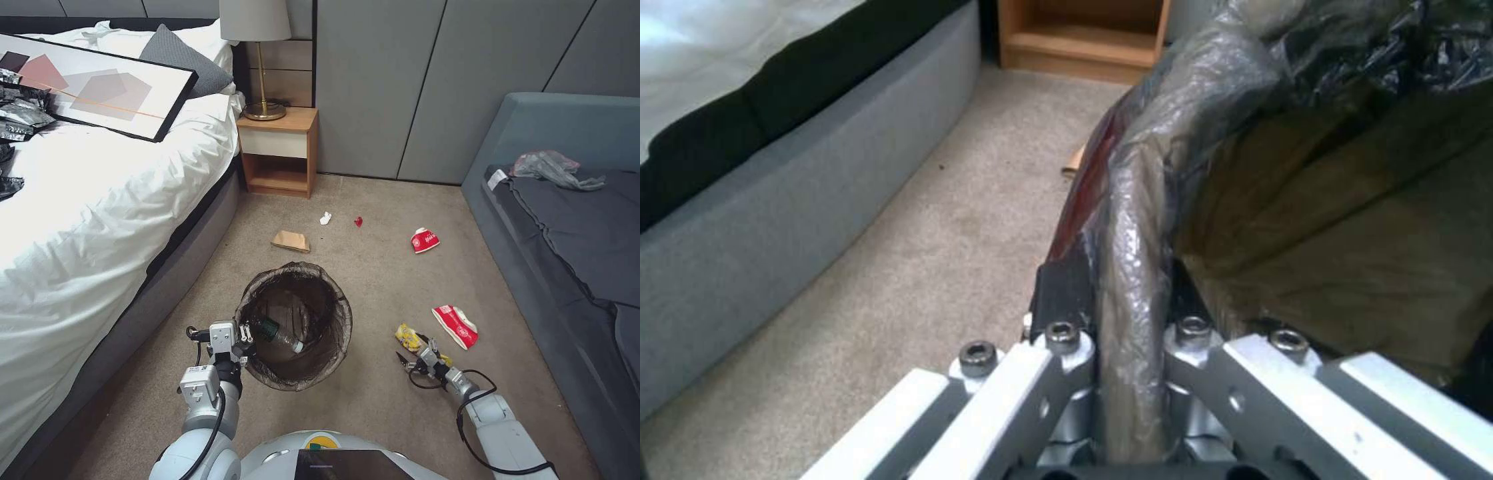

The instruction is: Pick up the trash bin, then pick up the garbage from the floor and place it into the trash bin.

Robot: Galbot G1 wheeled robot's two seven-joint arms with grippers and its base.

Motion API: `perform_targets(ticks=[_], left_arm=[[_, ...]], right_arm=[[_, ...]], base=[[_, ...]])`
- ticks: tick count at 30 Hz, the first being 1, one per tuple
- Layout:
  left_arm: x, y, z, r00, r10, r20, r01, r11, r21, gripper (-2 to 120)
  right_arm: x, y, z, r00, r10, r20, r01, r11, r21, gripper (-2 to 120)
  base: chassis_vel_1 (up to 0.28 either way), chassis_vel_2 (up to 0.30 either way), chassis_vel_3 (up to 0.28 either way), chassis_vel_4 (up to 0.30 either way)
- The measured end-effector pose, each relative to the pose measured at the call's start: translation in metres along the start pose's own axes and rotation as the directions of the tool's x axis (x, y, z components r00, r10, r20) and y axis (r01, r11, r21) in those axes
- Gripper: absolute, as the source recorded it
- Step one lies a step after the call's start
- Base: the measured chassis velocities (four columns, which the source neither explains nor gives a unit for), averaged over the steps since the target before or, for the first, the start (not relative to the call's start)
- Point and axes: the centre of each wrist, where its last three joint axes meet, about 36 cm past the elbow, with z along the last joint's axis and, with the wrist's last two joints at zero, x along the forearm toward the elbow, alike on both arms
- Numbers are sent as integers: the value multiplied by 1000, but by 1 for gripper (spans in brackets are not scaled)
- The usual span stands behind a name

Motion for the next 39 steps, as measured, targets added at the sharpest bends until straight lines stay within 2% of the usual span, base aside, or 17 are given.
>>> perform_targets(ticks=[12,22,27,29,33,36,38,39], left_arm=[[1,0,-1,1000,0,2,0,1000,-1,2],[2,1,-2,1000,-1,3,1,1000,-1,2],[2,1,-2,1000,0,4,0,1000,0,2],[2,0,-2,1000,2,4,-2,1000,2,2],[2,-1,-2,1000,3,5,-3,1000,4,2],[2,-1,-2,1000,4,5,-4,1000,6,2],[2,-1,-2,1000,4,5,-4,1000,7,2],[2,-1,-2,1000,5,6,-5,1000,8,2]], right_arm=[[-2,-4,7,998,41,-51,-45,996,-74,68],[-2,5,17,994,68,-88,-81,984,-156,44],[-1,6,18,993,70,-91,-85,983,-163,36],[0,6,19,993,71,-92,-86,982,-166,28],[0,7,20,993,71,-93,-85,982,-166,24],[1,5,19,993,75,-90,-89,982,-164,11],[1,4,18,993,77,-88,-91,982,-164,10],[1,3,17,993,77,-93,-91,982,-166,4]], base=[[0,0,0,0],[0,0,0,0],[0,0,0,0],[0,0,0,0],[0,0,0,0],[0,0,0,0],[0,0,0,0],[0,0,0,0]])
